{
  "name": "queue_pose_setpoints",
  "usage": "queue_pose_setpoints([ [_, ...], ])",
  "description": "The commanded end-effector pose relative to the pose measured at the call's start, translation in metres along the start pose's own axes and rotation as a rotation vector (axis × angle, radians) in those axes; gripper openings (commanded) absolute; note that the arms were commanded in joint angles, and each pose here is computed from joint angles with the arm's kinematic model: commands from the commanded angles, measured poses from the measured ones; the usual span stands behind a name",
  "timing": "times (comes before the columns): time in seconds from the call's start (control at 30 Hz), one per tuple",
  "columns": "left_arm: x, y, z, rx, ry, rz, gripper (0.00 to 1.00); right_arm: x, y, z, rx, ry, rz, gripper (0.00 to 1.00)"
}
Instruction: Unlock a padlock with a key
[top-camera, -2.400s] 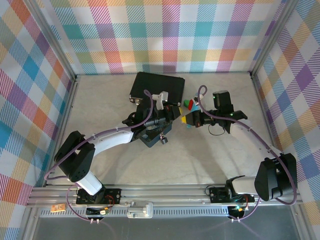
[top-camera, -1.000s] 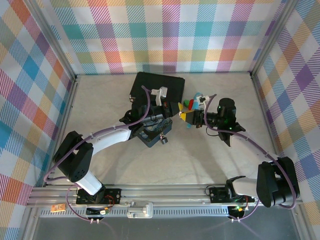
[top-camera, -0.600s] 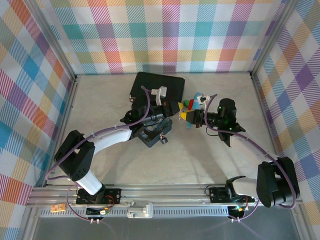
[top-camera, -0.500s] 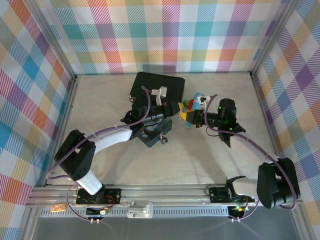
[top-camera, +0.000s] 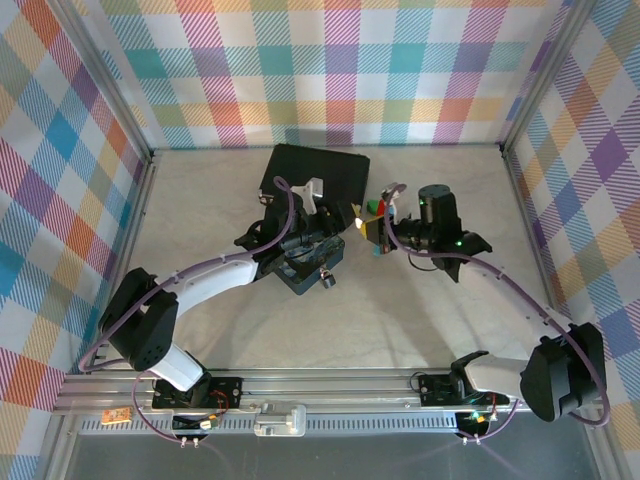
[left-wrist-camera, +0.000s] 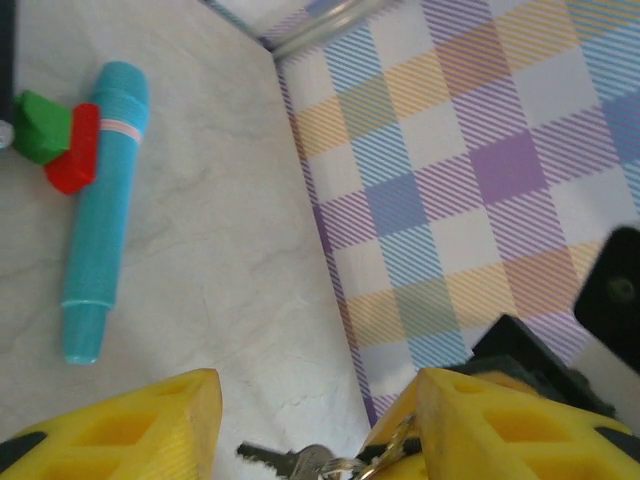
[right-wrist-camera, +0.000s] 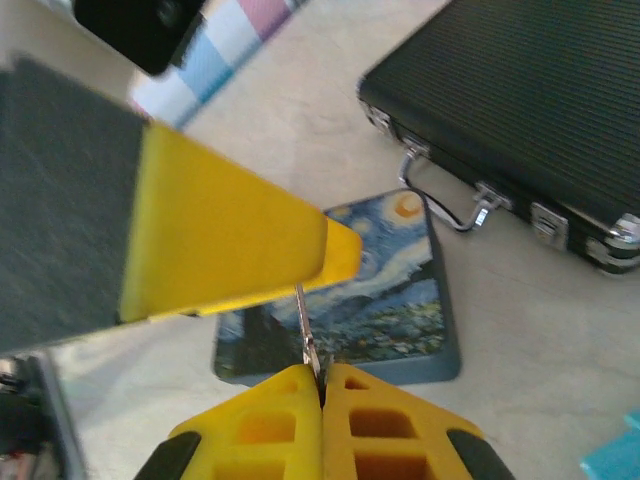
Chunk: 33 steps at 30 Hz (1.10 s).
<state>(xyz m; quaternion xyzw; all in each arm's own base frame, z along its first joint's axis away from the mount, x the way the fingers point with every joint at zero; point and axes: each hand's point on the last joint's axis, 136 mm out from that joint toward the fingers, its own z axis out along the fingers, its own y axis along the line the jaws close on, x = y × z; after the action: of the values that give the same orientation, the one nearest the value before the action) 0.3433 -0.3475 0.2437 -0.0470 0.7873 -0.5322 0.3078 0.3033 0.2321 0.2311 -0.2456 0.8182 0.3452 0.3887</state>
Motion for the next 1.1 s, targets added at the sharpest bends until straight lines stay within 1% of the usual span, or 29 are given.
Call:
queue_pose_setpoints([
  [0.0,-0.014,-0.005,-0.008,-0.031,-0.064,-0.085,0.53,0.023,-0.027,0.006,0.189,0.133,-0.083,0.0],
  [0.17,-0.006,-0.008,-0.001,-0.041,-0.06,-0.163,0.53,0.022,-0.029,0.013,0.271,0.134,-0.138,0.0],
  [0.37,0.0,0.001,0.007,-0.081,-0.068,-0.225,0.5,0.019,-0.033,0.011,0.342,0.084,-0.157,0.0],
  [0.57,-0.003,-0.002,0.014,-0.068,-0.094,-0.275,0.46,0.014,-0.027,0.01,0.327,0.041,-0.177,0.0],
  [0.77,-0.002,-0.002,0.025,-0.057,-0.088,-0.317,0.42,0.008,-0.016,0.016,0.266,0.009,-0.193,0.0],
  [0.93,0.0,-0.003,0.029,-0.052,-0.075,-0.328,0.34,0.008,-0.015,0.021,0.256,0.009,-0.195,0.0],
  [1.07,-0.002,-0.002,0.026,-0.051,-0.091,-0.329,0.24,0.009,-0.014,0.022,0.247,0.013,-0.199,0.0],
])
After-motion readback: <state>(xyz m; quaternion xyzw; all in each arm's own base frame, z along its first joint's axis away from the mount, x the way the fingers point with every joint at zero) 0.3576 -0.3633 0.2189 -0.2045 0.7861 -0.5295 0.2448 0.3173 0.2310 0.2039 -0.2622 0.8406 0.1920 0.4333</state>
